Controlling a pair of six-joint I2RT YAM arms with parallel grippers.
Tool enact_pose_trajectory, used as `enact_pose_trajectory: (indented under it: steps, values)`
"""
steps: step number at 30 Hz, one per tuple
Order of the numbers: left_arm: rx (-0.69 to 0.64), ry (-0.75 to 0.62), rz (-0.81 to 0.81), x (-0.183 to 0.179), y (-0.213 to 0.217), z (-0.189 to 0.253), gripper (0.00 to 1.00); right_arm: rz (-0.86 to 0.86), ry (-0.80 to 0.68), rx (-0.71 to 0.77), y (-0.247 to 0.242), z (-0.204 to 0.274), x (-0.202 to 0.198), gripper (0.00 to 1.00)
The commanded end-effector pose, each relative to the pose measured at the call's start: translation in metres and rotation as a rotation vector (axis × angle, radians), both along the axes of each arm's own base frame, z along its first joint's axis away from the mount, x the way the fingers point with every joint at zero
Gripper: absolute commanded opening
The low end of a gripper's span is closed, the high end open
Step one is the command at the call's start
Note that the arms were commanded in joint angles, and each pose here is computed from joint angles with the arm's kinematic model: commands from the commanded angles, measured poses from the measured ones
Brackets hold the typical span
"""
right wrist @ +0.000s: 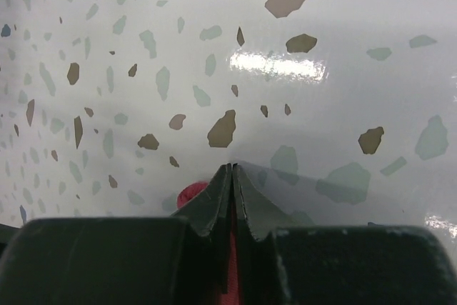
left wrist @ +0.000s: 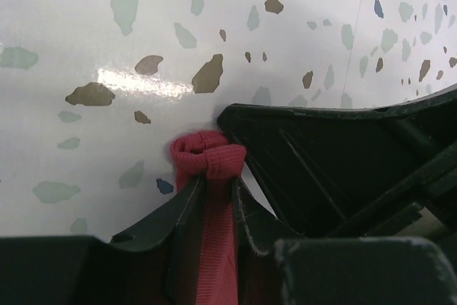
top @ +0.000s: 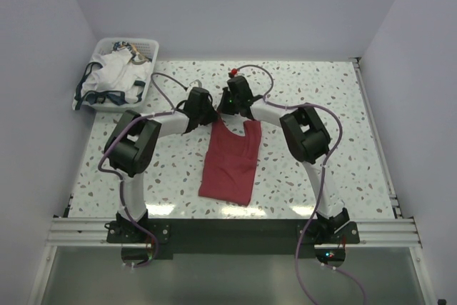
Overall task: Fold and stack the tank tops
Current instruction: Fold the tank top
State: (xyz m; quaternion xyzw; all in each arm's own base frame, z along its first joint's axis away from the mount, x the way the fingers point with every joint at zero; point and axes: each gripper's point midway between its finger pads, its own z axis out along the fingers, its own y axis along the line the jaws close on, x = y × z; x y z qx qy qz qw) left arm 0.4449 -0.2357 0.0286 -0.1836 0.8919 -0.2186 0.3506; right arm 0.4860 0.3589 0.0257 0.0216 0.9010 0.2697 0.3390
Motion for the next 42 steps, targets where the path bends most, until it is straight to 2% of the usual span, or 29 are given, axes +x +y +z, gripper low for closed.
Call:
enact_pose_trajectory:
  steps: [1, 2, 5, 7, 9, 13, 18, 19, 22, 23, 25, 29, 34, 42]
  values:
    - [0.039, -0.023, 0.004, 0.010, 0.001, 0.002, 0.27, 0.010, -0.011, -0.034, -0.009, 0.013, 0.003, 0.09]
    - [0.045, -0.021, 0.006, 0.012, 0.001, 0.000, 0.27, 0.004, -0.024, -0.030, -0.011, 0.021, 0.006, 0.18]
    - [0.053, -0.020, -0.002, 0.010, 0.000, -0.001, 0.27, -0.020, -0.073, -0.002, -0.021, 0.054, 0.017, 0.32]
    - [0.067, -0.026, -0.008, 0.011, -0.001, 0.000, 0.28, -0.041, -0.107, 0.007, -0.031, 0.079, 0.023, 0.38]
    - [0.078, -0.038, -0.018, 0.011, -0.004, 0.004, 0.29, -0.074, -0.120, -0.008, -0.045, 0.096, 0.028, 0.39]
    - [0.093, -0.051, -0.055, 0.012, -0.011, 0.006, 0.31, -0.132, -0.157, -0.053, -0.073, 0.136, 0.021, 0.40]
    - [0.135, -0.045, -0.092, 0.013, -0.015, 0.001, 0.32, -0.177, -0.122, -0.147, -0.109, 0.133, -0.015, 0.39]
    - [0.146, -0.042, -0.100, 0.012, -0.017, -0.003, 0.32, -0.194, -0.087, -0.190, -0.121, 0.115, -0.029, 0.38]
    - [0.190, -0.028, -0.092, 0.011, -0.014, -0.009, 0.32, -0.224, -0.080, -0.227, -0.142, 0.116, -0.054, 0.36]
    - [0.199, -0.023, -0.088, 0.010, -0.012, -0.011, 0.32, -0.221, -0.039, -0.256, -0.152, 0.096, -0.071, 0.36]
    - [0.223, -0.018, -0.077, 0.009, -0.010, -0.016, 0.32, -0.218, -0.039, -0.264, -0.158, 0.094, -0.086, 0.36]
    - [0.271, 0.030, -0.055, 0.000, -0.003, -0.028, 0.32, -0.191, 0.034, -0.335, -0.169, 0.051, -0.113, 0.37]
    - [0.283, 0.030, -0.036, -0.005, 0.000, -0.029, 0.32, -0.153, 0.100, -0.392, -0.165, 0.010, -0.110, 0.32]
    - [0.320, 0.024, -0.008, -0.003, 0.009, -0.025, 0.32, -0.118, 0.110, -0.495, -0.154, -0.006, -0.072, 0.18]
